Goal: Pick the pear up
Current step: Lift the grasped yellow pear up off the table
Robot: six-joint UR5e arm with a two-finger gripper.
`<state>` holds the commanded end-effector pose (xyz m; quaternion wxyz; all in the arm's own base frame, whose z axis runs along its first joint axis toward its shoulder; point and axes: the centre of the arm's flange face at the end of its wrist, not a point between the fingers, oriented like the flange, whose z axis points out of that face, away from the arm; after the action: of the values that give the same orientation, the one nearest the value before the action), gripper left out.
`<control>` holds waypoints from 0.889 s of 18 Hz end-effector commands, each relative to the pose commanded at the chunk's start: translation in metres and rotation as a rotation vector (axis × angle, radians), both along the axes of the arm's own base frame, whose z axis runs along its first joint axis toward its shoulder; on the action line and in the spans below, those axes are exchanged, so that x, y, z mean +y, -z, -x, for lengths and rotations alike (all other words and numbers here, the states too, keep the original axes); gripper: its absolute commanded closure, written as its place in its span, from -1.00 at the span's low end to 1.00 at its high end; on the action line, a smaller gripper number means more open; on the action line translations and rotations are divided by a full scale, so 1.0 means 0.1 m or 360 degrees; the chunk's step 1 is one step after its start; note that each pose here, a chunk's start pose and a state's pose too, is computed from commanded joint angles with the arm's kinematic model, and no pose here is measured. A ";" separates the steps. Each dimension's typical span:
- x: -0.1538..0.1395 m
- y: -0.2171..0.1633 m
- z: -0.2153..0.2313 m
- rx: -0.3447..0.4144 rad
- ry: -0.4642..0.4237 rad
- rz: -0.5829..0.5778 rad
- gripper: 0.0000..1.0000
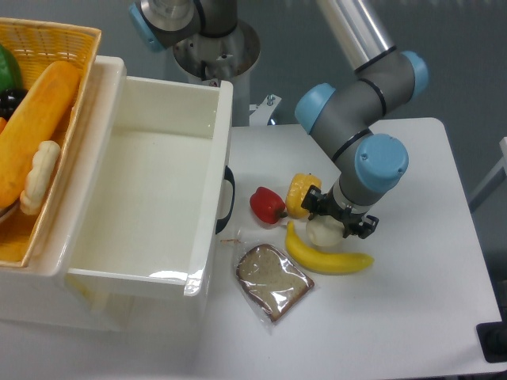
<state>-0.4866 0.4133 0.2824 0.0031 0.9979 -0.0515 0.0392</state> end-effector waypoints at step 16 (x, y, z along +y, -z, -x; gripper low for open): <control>-0.32 -0.70 -0.39 -0.0109 0.0280 -0.0076 0.43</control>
<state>-0.4479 0.3808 0.3524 -0.0191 0.9874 -0.1400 0.0716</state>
